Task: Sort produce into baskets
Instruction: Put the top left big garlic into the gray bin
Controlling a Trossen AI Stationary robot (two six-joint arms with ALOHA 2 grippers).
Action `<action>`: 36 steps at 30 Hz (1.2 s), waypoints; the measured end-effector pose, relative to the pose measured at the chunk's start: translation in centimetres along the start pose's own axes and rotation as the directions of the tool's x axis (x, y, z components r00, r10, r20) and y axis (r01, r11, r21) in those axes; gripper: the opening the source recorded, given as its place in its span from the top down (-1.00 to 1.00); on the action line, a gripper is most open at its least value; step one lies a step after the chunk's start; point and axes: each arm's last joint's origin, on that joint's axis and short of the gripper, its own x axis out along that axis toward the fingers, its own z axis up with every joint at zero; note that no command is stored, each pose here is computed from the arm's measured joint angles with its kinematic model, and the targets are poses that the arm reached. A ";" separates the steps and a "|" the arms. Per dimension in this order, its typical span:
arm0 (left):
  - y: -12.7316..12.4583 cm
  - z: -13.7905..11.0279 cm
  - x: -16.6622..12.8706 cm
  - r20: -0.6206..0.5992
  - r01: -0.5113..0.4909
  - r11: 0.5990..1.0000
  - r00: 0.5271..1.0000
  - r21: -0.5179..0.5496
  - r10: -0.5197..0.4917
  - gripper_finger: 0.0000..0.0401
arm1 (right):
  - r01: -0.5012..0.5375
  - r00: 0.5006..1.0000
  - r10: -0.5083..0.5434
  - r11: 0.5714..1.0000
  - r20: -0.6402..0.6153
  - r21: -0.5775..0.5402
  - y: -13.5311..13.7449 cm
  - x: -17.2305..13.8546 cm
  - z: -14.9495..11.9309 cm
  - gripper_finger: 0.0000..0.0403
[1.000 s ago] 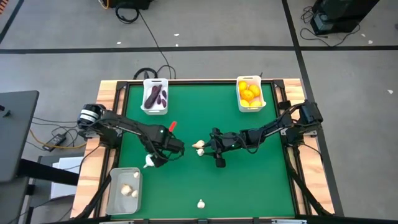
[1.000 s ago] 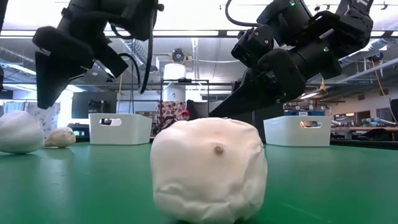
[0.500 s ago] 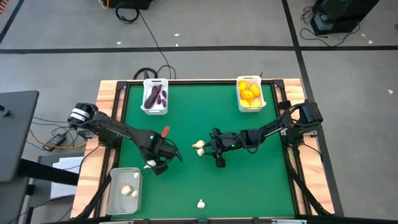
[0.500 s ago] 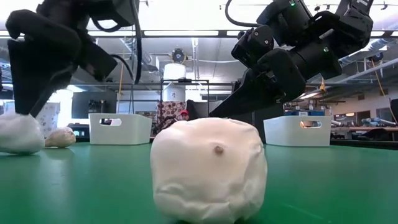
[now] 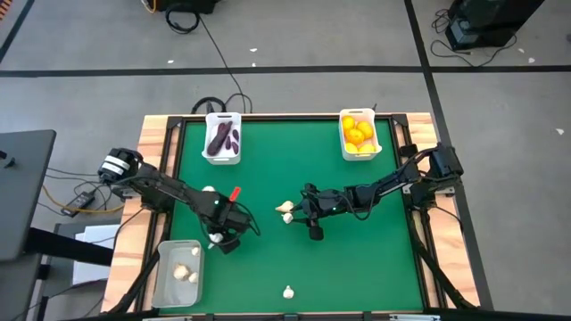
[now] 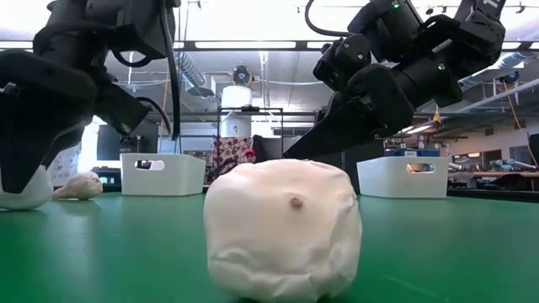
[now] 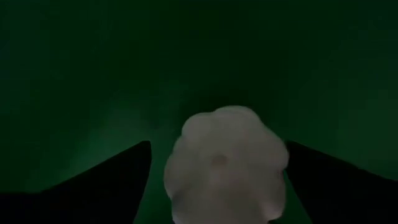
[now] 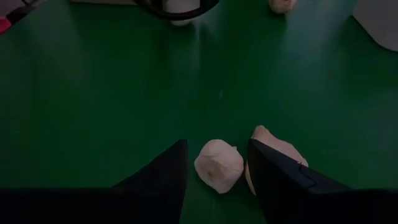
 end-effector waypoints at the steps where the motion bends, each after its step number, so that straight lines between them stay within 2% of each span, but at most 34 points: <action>1: 0.0 0.0 0.0 -0.008 0.000 1.000 1.000 0.001 0.000 -0.80 | 0.000 1.000 0.000 1.000 0.000 0.000 0.0 0.0 0.0 0.13; 10: 0.2 0.2 -0.1 -0.038 0.029 1.000 0.999 0.013 -0.028 -0.16 | 0.000 1.000 0.000 1.000 -0.002 0.001 0.0 0.0 0.0 0.13; 13: -0.1 0.1 -0.7 -0.049 0.042 0.998 0.998 0.041 -0.040 -0.15 | 0.001 1.000 -0.001 1.000 -0.010 0.007 0.0 0.0 -0.1 0.13; 18: -0.7 0.2 -2.9 0.011 0.034 0.997 0.999 0.070 -0.035 -0.15 | 0.004 1.000 -0.004 1.000 -0.023 0.006 0.0 0.0 -0.2 0.13; 26: -2.3 0.2 -8.8 0.142 0.000 0.999 0.990 0.053 -0.008 -0.16 | 0.016 0.999 -0.016 1.000 -0.040 0.007 -0.2 0.0 -0.4 0.13; 29: -3.3 -0.8 -11.6 0.134 0.033 0.998 0.990 0.062 -0.041 -0.21 | 0.017 0.999 -0.016 1.000 -0.049 0.020 -0.2 0.0 -0.5 0.13; 32: -4.1 -2.8 -14.2 0.086 0.049 0.995 0.995 0.092 -0.057 -0.18 | 0.018 0.998 -0.016 1.000 -0.057 0.025 -0.2 0.0 -0.5 0.13; 36: -4.4 -5.0 -15.8 0.031 0.022 1.000 0.999 0.020 -0.022 -0.14 | 0.018 0.998 -0.017 1.000 -0.061 0.025 -0.2 0.0 -0.6 0.13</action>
